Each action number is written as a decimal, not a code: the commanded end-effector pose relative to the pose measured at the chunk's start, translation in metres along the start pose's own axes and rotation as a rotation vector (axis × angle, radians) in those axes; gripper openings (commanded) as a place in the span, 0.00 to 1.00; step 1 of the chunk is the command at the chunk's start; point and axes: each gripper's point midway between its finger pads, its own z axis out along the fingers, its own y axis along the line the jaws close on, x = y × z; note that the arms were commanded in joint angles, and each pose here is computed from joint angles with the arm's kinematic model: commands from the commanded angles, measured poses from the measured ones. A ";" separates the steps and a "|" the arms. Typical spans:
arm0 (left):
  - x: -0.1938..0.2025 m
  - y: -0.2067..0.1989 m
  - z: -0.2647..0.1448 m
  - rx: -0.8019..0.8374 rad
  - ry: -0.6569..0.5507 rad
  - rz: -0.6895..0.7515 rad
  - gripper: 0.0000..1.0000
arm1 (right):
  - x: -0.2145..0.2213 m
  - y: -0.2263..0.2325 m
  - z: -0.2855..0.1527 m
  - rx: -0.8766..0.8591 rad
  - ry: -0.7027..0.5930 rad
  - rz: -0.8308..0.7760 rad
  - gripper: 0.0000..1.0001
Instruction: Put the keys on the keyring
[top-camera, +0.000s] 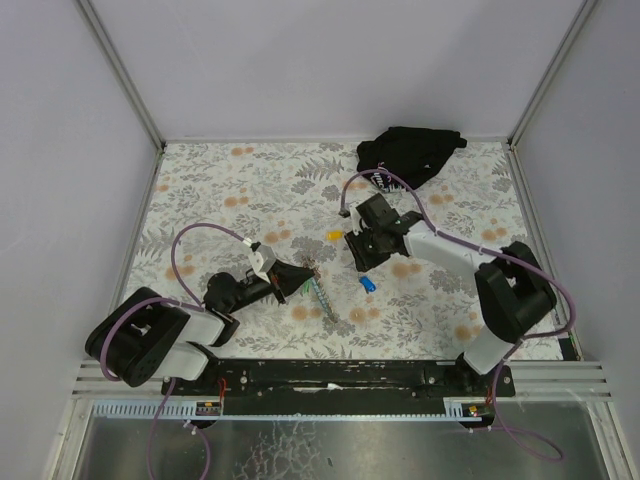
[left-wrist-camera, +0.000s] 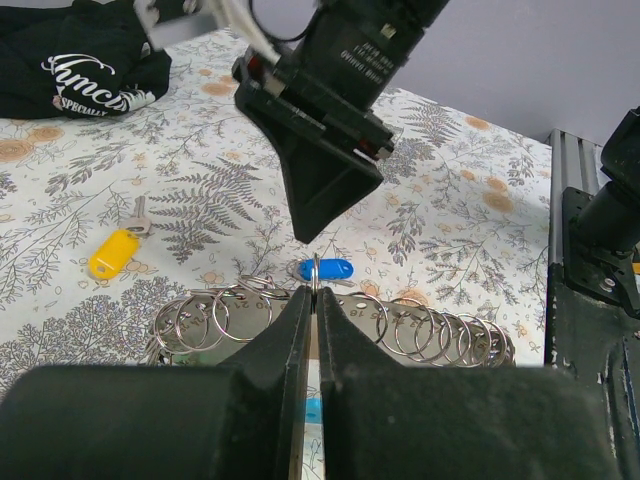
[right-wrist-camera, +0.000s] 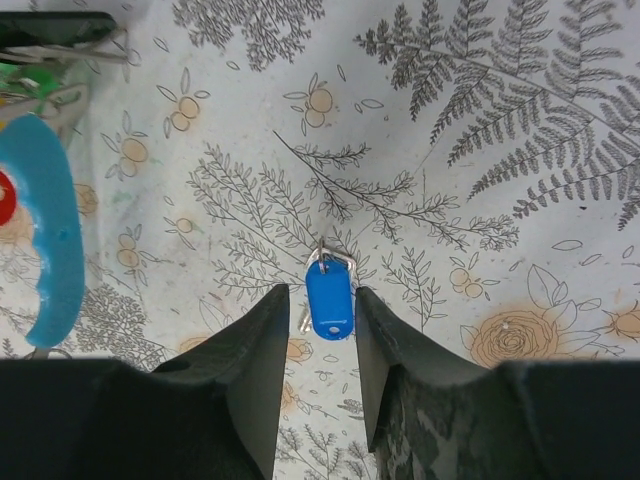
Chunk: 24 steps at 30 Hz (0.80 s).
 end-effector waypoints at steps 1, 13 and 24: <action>-0.022 0.003 0.002 -0.012 -0.076 0.071 0.01 | 0.017 0.002 -0.001 -0.009 0.176 -0.052 0.40; -0.021 0.005 0.002 -0.021 -0.071 0.071 0.01 | 0.005 0.006 0.022 -0.014 0.228 -0.076 0.33; -0.021 0.005 0.003 -0.020 -0.069 0.071 0.01 | 0.010 0.007 0.032 -0.015 0.273 -0.084 0.24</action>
